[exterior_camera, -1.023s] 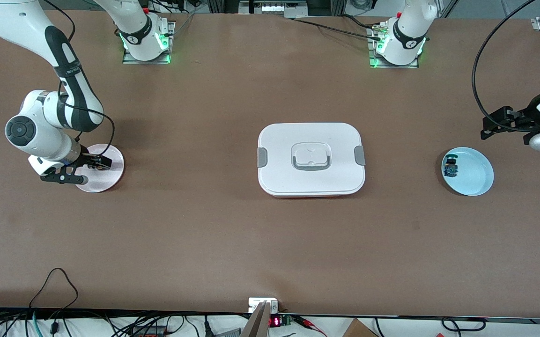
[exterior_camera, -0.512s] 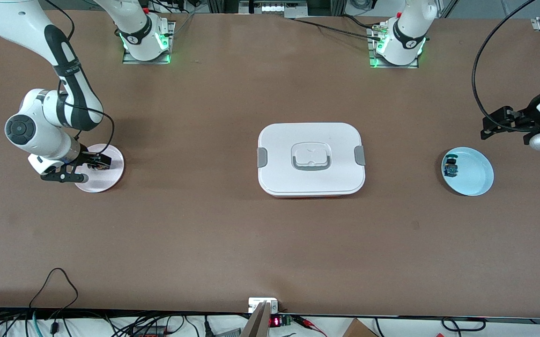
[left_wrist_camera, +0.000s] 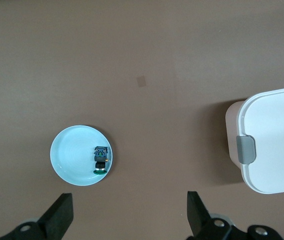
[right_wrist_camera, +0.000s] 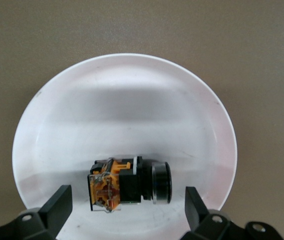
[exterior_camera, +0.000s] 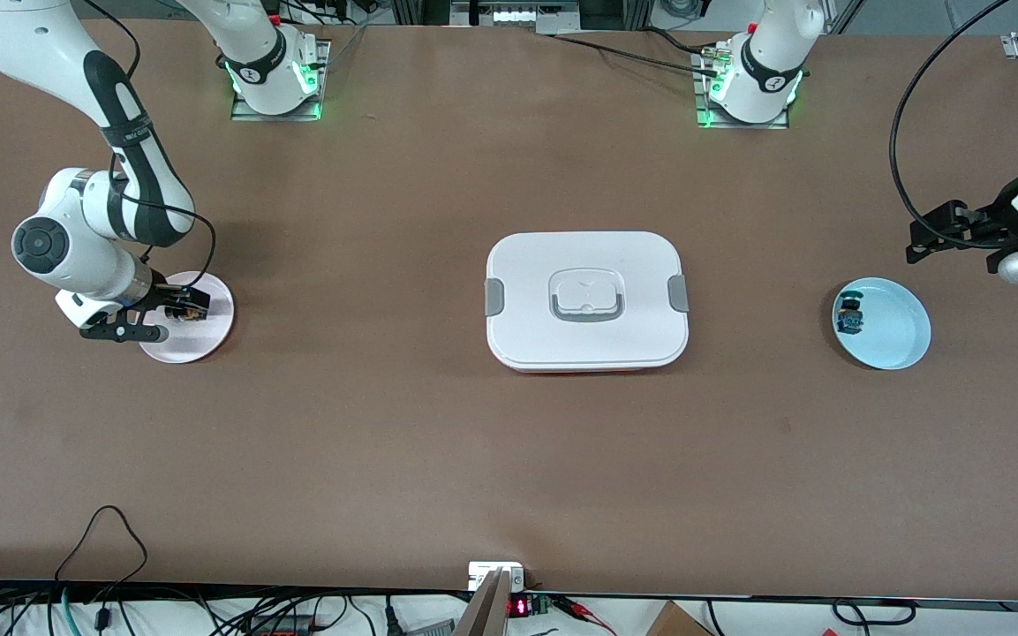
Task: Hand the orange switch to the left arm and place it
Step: 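Lower the right gripper and close it on the orange switch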
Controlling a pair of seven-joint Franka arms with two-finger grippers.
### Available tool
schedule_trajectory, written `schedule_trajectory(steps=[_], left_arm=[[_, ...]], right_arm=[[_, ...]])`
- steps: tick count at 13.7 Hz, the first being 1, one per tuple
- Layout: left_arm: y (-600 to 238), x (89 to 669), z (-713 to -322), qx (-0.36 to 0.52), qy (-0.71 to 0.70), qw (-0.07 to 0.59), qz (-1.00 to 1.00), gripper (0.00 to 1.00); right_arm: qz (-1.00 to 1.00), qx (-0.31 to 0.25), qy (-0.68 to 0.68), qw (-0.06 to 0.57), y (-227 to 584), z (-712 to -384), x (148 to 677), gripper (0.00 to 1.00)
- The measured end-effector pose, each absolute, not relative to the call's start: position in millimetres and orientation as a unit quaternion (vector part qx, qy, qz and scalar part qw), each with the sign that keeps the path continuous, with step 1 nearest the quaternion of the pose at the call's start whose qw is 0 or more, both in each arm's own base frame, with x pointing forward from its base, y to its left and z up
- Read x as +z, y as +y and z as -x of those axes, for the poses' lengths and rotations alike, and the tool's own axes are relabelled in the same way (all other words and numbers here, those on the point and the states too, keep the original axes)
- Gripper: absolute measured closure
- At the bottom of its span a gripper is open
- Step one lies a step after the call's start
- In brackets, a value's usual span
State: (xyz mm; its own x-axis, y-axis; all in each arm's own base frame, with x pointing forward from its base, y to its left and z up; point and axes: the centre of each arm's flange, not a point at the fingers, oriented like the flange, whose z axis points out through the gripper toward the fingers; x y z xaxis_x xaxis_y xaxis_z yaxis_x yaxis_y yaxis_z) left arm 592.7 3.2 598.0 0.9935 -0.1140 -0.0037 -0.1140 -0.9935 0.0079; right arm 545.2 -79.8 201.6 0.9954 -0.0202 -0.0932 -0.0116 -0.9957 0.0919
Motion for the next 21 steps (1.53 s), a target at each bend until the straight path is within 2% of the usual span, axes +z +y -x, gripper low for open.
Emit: schedule_trajectory(steps=[11, 21], left_arm=[[3, 598, -593, -0.002, -0.057, 0.004, -0.998, 0.0], [3, 598, -593, -0.002, -0.057, 0.004, -0.998, 0.0]], right_arm=[[-0.998, -0.039, -0.007, 0.047, -80, -544, 184, 0.0], [-0.998, -0.035, -0.004, 0.047, -80, -544, 179, 0.04]])
